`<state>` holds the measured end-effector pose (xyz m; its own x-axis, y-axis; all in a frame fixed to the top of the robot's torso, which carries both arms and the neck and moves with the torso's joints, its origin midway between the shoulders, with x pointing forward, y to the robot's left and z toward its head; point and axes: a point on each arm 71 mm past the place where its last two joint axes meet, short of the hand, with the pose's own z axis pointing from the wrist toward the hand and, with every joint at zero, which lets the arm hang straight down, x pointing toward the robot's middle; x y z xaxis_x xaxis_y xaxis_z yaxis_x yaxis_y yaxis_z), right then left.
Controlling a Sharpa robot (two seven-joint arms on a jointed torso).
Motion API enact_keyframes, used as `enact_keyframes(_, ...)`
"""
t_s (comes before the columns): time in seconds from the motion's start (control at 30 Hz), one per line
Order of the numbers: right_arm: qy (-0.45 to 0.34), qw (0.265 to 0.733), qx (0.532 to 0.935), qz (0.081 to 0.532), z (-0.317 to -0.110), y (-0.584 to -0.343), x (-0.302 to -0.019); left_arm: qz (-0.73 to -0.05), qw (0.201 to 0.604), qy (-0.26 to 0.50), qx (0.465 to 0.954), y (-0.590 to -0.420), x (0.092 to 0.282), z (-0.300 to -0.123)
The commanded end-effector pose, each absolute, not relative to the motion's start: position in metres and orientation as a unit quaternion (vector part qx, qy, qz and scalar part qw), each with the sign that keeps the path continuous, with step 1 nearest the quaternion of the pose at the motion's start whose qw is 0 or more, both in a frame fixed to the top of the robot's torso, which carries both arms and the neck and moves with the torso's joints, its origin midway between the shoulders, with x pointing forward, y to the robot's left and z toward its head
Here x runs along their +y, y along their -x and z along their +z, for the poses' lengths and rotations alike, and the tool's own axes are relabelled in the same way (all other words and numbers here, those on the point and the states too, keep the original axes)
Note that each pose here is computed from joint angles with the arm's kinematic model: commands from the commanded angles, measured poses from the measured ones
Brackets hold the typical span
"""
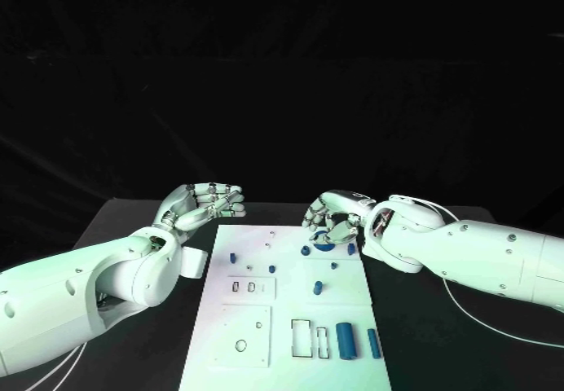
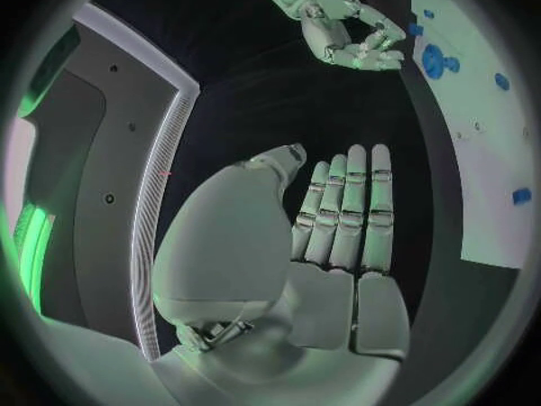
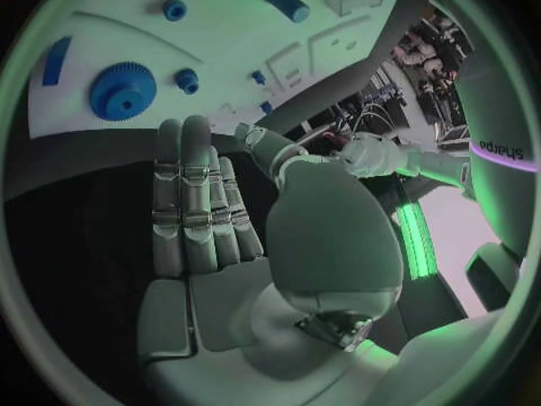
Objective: Assemble the parts on the task board
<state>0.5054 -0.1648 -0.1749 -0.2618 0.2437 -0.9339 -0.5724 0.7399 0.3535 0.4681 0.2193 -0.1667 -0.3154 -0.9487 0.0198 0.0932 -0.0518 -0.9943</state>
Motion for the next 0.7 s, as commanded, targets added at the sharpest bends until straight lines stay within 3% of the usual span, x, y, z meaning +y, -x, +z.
enact_keyframes(0.03,0.182,0.605,0.726,0.271,-0.177,-0.504,-0.162,-0.620,0.410,0.390,0.544,-0.465,0.214,-0.160)
enact_keyframes(0.7,0.223,0.607,0.730,0.222,-0.177,-0.505,-0.151,-0.628,0.406,0.386,0.541,-0.463,0.214,-0.147)
